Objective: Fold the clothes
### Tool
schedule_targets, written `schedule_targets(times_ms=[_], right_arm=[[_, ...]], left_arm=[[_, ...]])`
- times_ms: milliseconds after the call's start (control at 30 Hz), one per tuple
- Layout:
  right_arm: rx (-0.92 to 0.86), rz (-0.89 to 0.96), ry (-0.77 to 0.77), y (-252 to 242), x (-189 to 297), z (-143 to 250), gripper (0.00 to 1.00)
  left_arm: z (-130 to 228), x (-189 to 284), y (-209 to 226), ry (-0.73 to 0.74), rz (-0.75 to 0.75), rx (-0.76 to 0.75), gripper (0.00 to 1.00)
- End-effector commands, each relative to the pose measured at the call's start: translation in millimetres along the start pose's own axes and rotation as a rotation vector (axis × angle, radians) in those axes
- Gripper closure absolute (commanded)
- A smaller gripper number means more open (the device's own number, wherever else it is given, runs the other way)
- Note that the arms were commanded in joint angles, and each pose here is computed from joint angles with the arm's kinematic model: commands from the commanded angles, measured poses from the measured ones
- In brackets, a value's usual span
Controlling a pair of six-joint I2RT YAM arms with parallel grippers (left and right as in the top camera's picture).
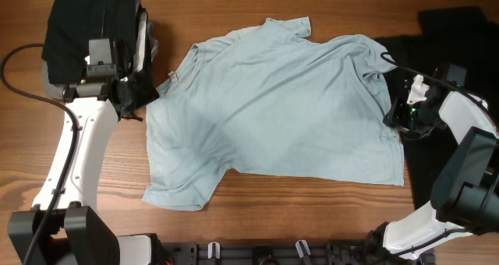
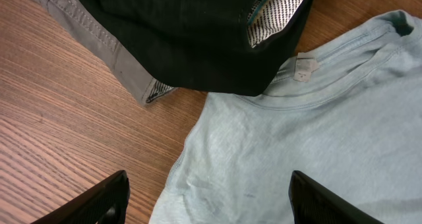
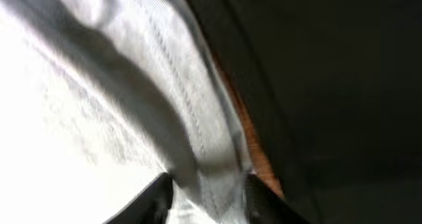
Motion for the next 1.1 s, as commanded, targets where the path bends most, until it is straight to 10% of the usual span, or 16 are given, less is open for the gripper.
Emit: schedule_targets(times_ms=[0, 233, 567, 767, 1067], right_arm=[[0.040, 0.009, -0.021, 0, 8, -1, 0.54], [0.041, 0.063, -0.055, -7, 7, -7, 0.50], [0.006, 0.039, 0.016, -9, -12, 8, 0.66], [0.011, -0.088, 0.030, 8, -12, 9, 0.96], [-0.042, -0.098, -0.065, 17, 14, -21, 0.96]], left_arm=[[-1, -3, 1, 0.007, 0.000, -0.005, 0.23], [-1, -3, 1, 0.008, 0.001, -0.005, 0.23], [-1, -3, 1, 0.007, 0.000, -0.005, 0.23], [-1, -3, 1, 0.007, 0.000, -0.005, 0.23], [-1, -3, 1, 0.004, 0.001, -0.005, 0.23]])
Point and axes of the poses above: each gripper's point midway between its finger pads, its own x axis back along the fingers, its own y axis along the line the jaws close on, z = x × y, the point moved 4 cm from there along x, back along the fingers, and after that the axes turned 12 degrees about -x, right-handed, at the moved point
